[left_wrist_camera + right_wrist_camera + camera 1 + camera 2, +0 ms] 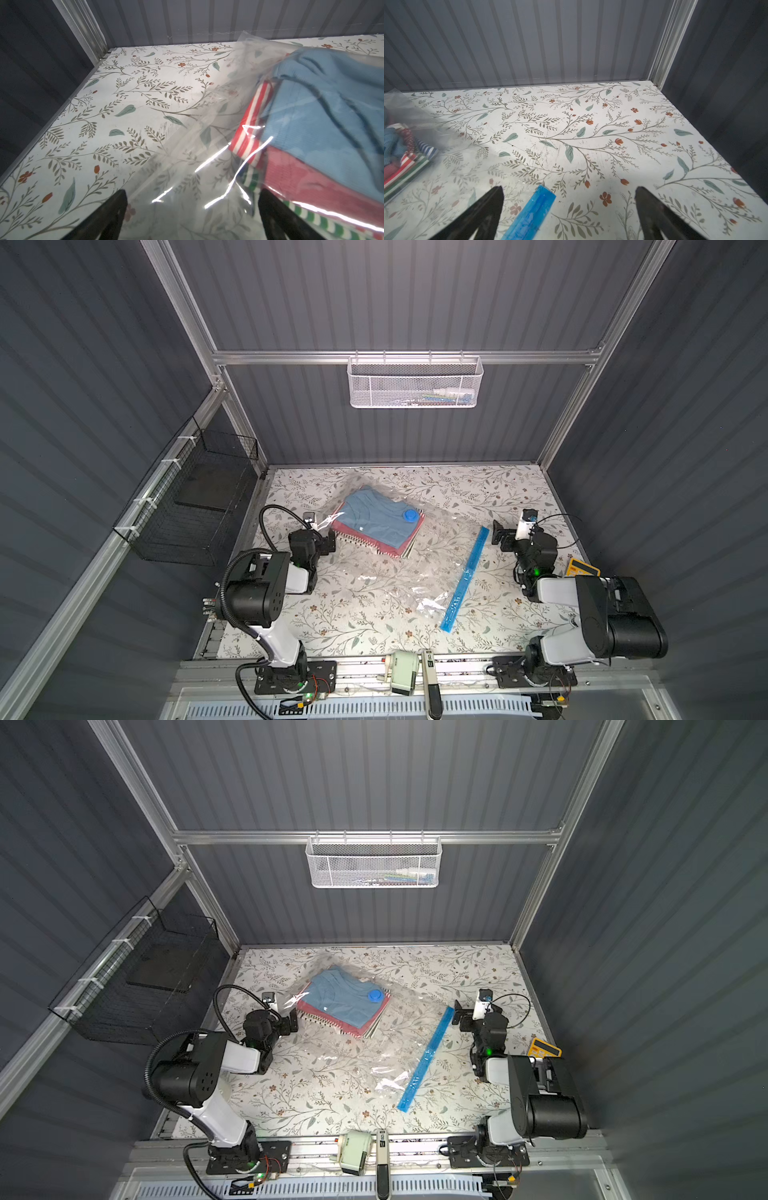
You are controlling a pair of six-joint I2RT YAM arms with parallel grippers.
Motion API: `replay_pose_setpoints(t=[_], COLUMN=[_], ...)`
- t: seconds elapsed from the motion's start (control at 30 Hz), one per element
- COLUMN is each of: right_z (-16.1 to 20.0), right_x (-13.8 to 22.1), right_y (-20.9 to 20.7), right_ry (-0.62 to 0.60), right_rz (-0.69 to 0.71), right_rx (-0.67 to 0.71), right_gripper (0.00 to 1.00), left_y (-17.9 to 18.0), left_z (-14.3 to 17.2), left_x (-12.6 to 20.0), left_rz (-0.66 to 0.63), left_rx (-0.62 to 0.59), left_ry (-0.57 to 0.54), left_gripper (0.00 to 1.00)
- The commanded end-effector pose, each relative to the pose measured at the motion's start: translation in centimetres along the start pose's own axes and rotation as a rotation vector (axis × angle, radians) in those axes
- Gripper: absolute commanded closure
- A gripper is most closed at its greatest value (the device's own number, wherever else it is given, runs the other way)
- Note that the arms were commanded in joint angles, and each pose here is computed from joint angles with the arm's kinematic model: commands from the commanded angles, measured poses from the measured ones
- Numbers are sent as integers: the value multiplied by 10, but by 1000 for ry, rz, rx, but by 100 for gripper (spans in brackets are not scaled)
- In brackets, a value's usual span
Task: Take the tank top out of the vacuum bag
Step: Open the vacuum bag at the center of the board.
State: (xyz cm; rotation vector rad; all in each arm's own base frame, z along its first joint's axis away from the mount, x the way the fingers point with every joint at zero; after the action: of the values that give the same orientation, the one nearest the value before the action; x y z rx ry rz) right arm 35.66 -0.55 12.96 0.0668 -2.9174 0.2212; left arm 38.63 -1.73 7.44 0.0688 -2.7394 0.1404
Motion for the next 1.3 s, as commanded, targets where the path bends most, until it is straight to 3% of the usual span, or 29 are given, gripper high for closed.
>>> replay_pose_setpoints(t=[0.0,1.27], right_z=[2,1], right_x=[4,4], right_y=[2,2], right_ry=[-9,-12], right_rz=[22,4], right_rx=[23,16], right_gripper=[1,1], left_y=[-2,-1], left_z=[-2,-3], left_x=[-2,-2], left_rz=[11,5], left_rx=[-15,-14], left_ry=[1,-1], left_gripper=[1,1])
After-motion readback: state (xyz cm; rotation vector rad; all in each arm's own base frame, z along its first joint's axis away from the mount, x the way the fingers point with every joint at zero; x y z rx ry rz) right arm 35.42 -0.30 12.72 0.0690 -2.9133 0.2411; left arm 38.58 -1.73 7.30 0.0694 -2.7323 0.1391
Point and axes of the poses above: each gripper's point midway between its finger pads, its own x axis back along the fingers, its own y axis along the line the jaws close on, z = x × y, the point moved 3 cm from there along x, back along the fingers, and after that the axes turned 10 degrees about x, right-handed, at the moved point
